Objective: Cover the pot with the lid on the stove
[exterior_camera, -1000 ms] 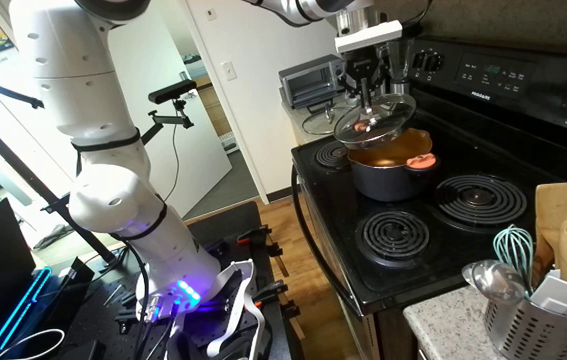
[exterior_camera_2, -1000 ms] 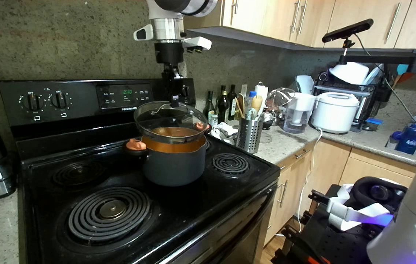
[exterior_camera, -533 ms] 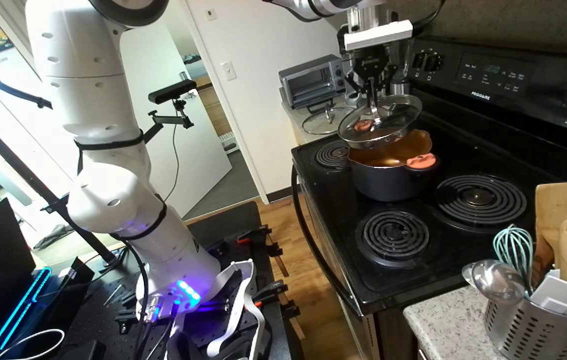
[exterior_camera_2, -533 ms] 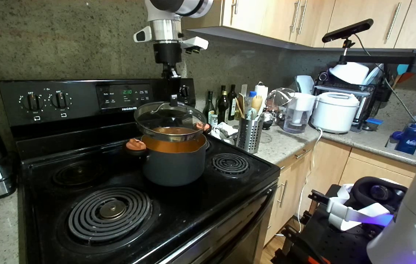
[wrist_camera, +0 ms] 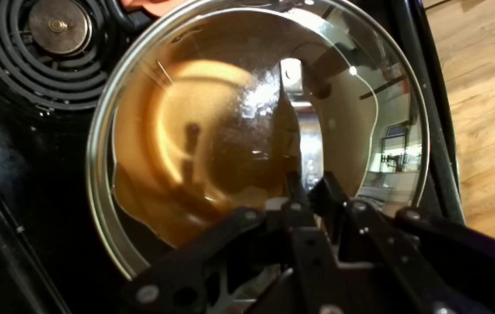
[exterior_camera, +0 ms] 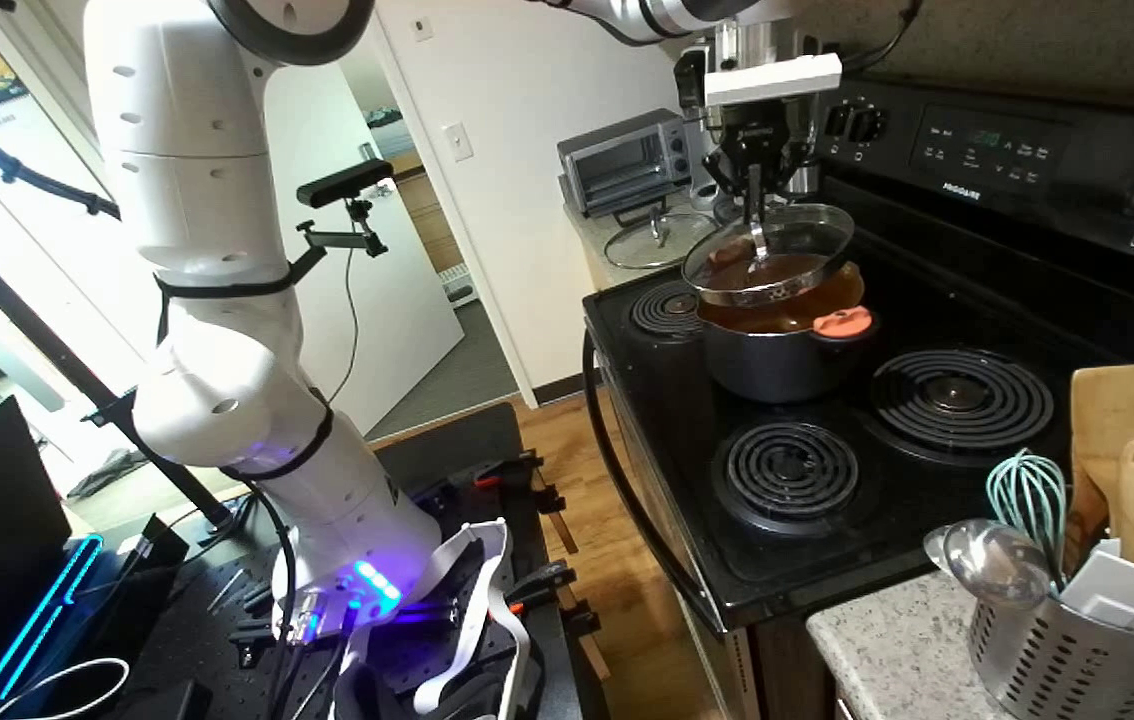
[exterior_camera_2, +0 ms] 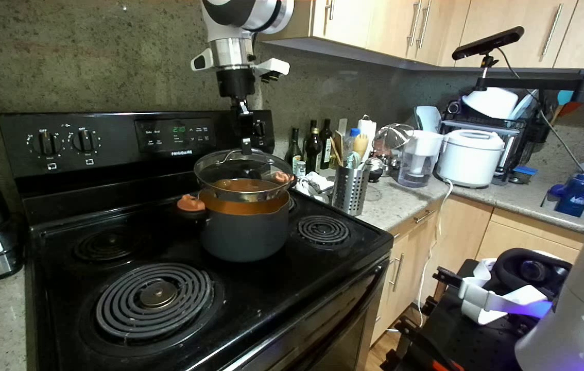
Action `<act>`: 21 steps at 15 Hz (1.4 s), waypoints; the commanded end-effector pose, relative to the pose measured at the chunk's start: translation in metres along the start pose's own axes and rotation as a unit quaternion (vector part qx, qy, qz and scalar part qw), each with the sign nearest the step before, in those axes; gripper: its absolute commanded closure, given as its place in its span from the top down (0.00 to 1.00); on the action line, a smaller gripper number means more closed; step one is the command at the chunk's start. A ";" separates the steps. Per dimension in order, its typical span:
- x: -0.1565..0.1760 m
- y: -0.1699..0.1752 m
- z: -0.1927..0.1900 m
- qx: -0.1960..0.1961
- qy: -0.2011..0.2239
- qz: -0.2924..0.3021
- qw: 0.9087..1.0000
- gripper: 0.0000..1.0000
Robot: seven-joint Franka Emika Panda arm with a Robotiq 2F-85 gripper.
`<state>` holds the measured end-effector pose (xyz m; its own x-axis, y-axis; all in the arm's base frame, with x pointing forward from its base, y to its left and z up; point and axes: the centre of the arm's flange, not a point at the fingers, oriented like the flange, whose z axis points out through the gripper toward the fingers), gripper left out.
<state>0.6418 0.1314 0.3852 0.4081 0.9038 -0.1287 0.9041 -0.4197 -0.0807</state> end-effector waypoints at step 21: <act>0.005 0.030 0.018 0.042 0.012 0.025 0.999 0.04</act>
<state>0.6596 0.1173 0.3522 0.4401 0.8894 -0.1239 0.8812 -0.4543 -0.1305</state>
